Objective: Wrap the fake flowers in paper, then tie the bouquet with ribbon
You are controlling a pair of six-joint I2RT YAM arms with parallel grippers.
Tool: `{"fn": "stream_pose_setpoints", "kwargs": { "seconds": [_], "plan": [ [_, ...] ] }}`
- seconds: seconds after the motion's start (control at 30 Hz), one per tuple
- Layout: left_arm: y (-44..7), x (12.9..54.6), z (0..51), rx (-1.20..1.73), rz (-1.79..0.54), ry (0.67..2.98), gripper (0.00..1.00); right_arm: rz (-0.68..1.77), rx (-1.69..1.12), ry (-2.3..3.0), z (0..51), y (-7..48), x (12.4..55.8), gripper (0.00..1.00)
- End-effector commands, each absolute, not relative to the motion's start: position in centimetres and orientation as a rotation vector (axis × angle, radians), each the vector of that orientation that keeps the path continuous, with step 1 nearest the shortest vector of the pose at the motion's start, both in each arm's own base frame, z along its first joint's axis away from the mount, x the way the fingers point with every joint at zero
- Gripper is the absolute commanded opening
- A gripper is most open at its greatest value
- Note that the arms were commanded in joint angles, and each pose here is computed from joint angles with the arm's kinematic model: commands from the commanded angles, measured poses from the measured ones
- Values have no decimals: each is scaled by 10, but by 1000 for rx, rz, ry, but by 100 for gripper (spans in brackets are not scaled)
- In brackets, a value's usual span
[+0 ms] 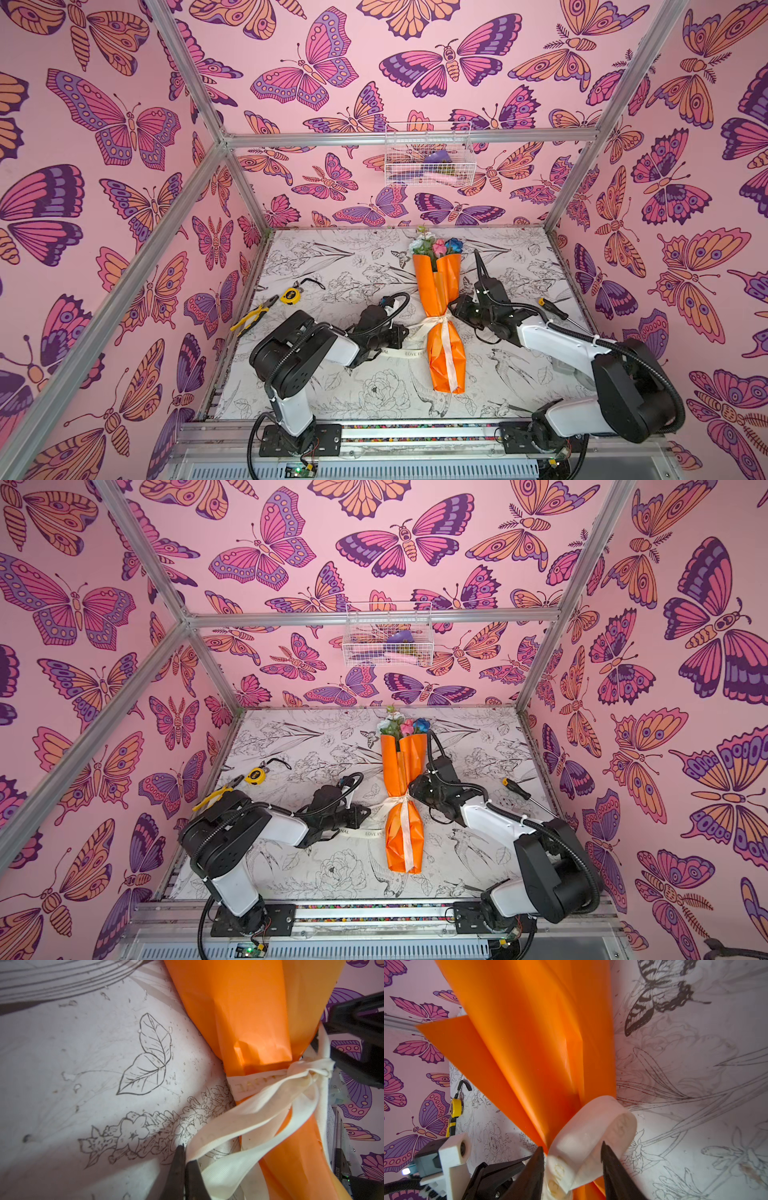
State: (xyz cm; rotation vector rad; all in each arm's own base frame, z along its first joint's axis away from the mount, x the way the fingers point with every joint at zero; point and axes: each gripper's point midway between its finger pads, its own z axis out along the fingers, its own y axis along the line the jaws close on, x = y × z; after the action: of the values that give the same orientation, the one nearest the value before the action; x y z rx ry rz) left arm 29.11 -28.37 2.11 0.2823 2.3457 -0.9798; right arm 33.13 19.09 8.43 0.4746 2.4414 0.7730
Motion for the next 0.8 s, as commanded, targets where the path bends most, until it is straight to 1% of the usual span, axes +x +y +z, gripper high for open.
{"fn": "stream_pose_setpoints", "kwargs": {
  "seconds": [0.0,0.23,0.37,0.43,0.5,0.53,0.6,0.63,0.7,0.77],
  "plan": [
    [-285,291,21,302,-970,2347,0,825,467,2406,92,204,341,45],
    [-286,291,23,307,-974,2344,0,805,441,2407,93,205,342,25],
    [-285,291,25,314,-967,2340,0,789,418,2404,99,203,340,18],
    [-285,291,27,324,-957,2340,0,779,412,2404,101,201,338,16],
    [-284,291,29,336,-947,2339,0,775,407,2402,103,200,336,16],
    [-284,291,29,342,-942,2338,0,775,402,2399,105,200,336,17],
    [-284,291,31,349,-937,2338,0,772,394,2392,106,199,336,27],
    [-283,291,31,350,-934,2340,0,765,395,2392,106,199,335,30],
    [-283,291,31,352,-935,2339,0,762,391,2382,107,198,337,30],
    [-284,290,30,355,-938,2341,0,760,378,2375,110,199,339,28]
  ]
}}
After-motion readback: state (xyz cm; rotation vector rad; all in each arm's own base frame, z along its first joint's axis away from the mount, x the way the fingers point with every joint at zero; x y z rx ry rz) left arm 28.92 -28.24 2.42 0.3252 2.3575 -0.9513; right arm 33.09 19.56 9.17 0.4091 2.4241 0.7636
